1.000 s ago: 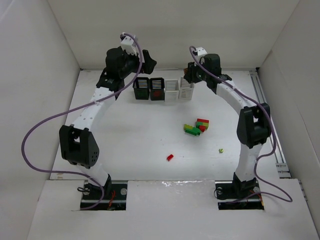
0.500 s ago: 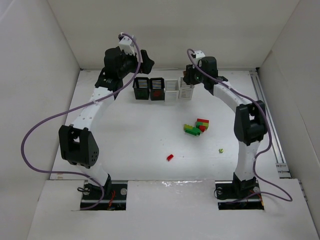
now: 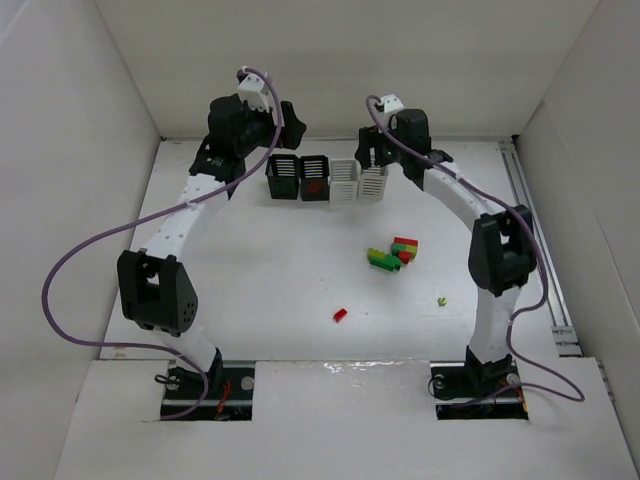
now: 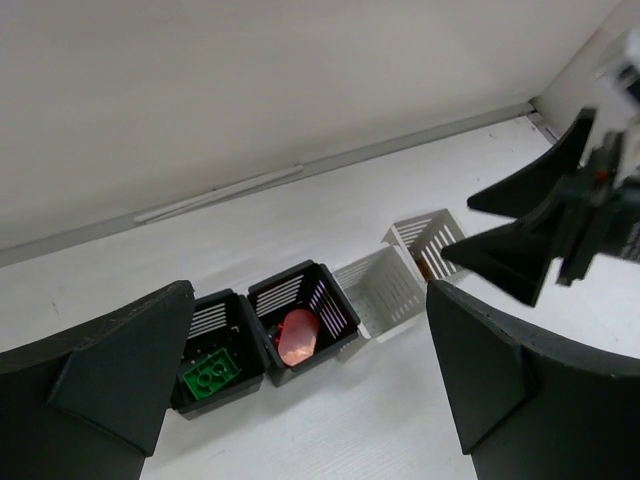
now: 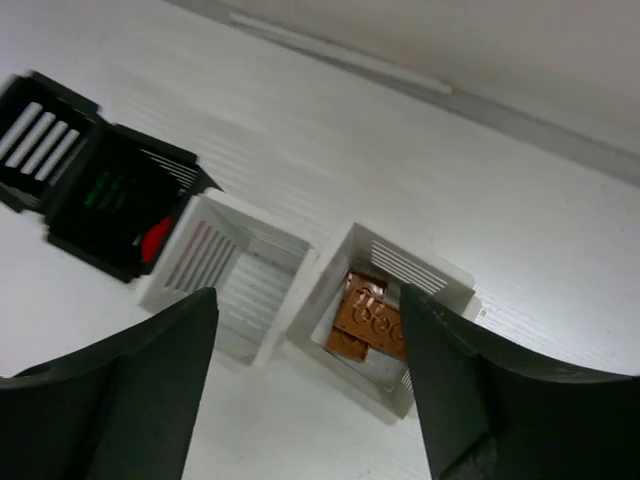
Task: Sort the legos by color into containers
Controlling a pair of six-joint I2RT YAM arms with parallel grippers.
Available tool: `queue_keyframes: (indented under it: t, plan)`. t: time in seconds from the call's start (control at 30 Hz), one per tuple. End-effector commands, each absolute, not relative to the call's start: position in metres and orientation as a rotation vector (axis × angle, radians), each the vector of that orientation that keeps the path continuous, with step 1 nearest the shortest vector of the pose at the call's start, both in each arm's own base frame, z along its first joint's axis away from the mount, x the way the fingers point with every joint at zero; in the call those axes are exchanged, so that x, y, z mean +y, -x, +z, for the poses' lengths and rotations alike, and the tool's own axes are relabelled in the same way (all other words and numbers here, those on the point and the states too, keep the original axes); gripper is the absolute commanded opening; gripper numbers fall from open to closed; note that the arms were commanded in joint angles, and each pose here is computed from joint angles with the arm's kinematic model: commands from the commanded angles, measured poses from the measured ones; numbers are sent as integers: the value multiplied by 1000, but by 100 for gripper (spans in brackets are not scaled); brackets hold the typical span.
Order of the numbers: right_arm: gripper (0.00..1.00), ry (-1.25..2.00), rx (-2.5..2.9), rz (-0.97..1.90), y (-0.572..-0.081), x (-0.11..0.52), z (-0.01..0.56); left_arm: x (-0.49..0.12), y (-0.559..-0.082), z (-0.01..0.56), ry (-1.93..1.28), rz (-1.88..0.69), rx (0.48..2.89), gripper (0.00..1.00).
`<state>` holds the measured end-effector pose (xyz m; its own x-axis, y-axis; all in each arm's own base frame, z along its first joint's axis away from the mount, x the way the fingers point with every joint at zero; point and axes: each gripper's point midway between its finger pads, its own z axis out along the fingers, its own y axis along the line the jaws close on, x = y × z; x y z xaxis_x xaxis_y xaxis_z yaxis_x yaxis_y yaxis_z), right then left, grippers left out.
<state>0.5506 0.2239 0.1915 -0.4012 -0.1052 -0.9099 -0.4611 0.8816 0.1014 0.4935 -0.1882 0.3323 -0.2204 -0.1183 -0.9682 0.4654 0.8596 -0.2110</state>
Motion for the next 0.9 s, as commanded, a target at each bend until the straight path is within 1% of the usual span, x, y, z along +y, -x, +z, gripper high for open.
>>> queue_keyframes:
  t: [0.0, 0.03, 0.07, 0.1, 0.13, 0.17, 0.2, 0.23, 0.27, 0.3, 0.33, 0.37, 0.43, 0.47, 0.53, 0.57, 0.6, 0.67, 0.7, 0.8, 0.87]
  plan:
    - [76, 412, 1681, 387, -528, 224, 331, -189, -472, 352, -325, -597, 1679, 100]
    - [74, 390, 1698, 356, -523, 221, 325, -185, -468, 340, -353, -595, 1703, 100]
    - [67, 342, 1684, 324, -515, 209, 339, -187, -457, 341, -402, -605, 1695, 100]
    - [66, 323, 1687, 301, -510, 206, 339, -188, -443, 333, -475, -632, 1712, 100]
    - [64, 295, 1697, 266, -506, 197, 337, -188, -434, 326, -569, -598, 1694, 100]
    - [64, 292, 1713, 241, -490, 187, 331, -188, -420, 299, -622, -609, 1728, 100]
    - [64, 290, 1722, 223, -484, 176, 326, -186, -402, 299, -674, -605, 1714, 100]
    - [68, 311, 1726, 244, -479, 162, 323, -189, -390, 290, -723, -604, 1720, 100]
    - [71, 320, 1771, 256, -471, 149, 306, -189, -377, 268, -811, -581, 1734, 100]
    - [76, 296, 1759, 272, -463, 136, 316, -195, -362, 264, -878, -571, 1720, 100]
    - [76, 256, 1794, 264, -460, 122, 310, -199, -346, 249, -949, -596, 1741, 98]
    - [76, 180, 1821, 210, -465, 93, 305, -202, -336, 240, -1004, -598, 1741, 94]
    - [70, 125, 1851, 194, -461, 66, 298, -211, -309, 212, -1153, -609, 1743, 90]
    - [70, 99, 1867, 192, -458, 46, 297, -215, -299, 203, -1209, -623, 1740, 89]
    - [70, 69, 1910, 180, -454, 31, 288, -224, -282, 182, -1339, -630, 1727, 86]
    - [73, 72, 1937, 179, -450, 26, 284, -234, -266, 177, -1406, -660, 1718, 86]
    - [75, 64, 1951, 193, -448, 18, 282, -240, -259, 171, -1445, -676, 1716, 83]
    - [75, 78, 1983, 196, -442, 13, 277, -253, -245, 162, -1507, -671, 1699, 80]
    - [76, 77, 1994, 208, -440, 12, 275, -258, -241, 158, -1509, -671, 1704, 80]
    - [76, 82, 2018, 239, -435, 13, 272, -282, -224, 152, -1506, -690, 1719, 79]
    - [78, 88, 2001, 251, -428, 13, 281, -294, -213, 147, -1421, -750, 1829, 77]
